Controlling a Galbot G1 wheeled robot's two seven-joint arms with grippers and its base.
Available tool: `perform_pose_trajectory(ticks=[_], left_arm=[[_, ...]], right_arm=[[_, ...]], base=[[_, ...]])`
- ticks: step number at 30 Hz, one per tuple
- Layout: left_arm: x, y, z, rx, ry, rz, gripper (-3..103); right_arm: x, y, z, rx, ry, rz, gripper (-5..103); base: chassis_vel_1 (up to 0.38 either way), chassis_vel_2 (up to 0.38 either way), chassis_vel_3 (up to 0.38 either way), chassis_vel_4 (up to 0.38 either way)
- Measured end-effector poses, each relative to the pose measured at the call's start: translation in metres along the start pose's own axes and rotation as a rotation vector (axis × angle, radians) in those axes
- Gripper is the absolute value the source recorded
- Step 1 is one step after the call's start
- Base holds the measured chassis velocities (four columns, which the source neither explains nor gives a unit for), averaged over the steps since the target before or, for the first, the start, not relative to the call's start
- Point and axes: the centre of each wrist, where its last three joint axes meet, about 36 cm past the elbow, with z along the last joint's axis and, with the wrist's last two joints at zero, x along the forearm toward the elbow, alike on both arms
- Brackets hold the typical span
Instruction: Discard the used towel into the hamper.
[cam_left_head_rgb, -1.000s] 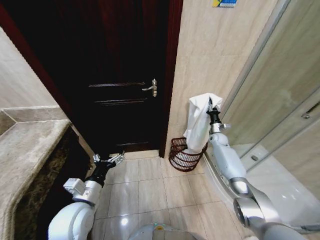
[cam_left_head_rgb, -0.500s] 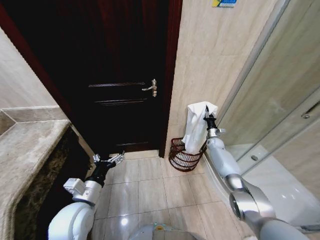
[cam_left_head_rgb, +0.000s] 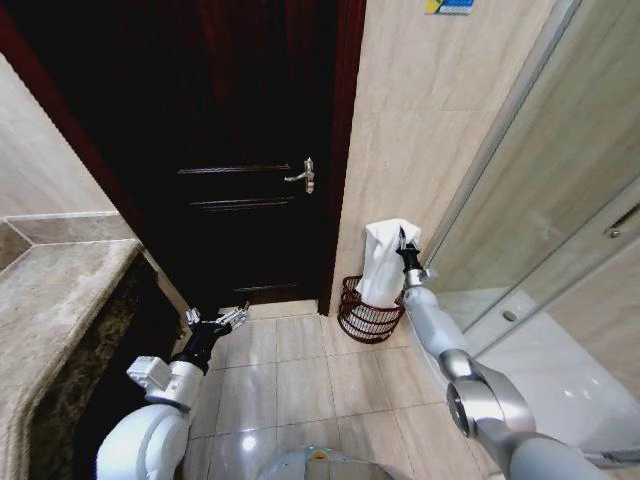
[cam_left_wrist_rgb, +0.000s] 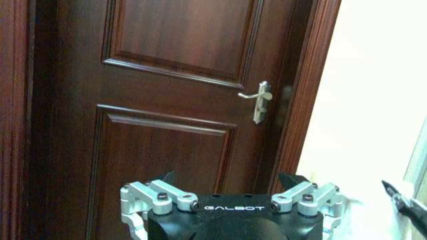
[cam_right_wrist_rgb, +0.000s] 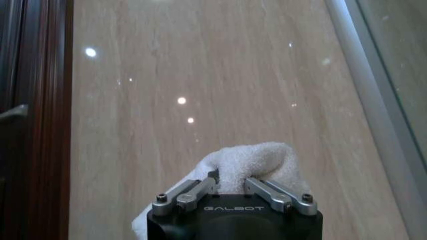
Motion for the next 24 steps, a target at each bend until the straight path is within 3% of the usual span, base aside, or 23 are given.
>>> perform_pose_trajectory(ticks=[24], left_arm=[[0.000,0.000,0.000,0.000,0.000,0.000,100]], right_arm=[[0.061,-0.012,0.039,0.003,0.137,0.009,7]], base=[[0.000,0.000,0.000,0.000]])
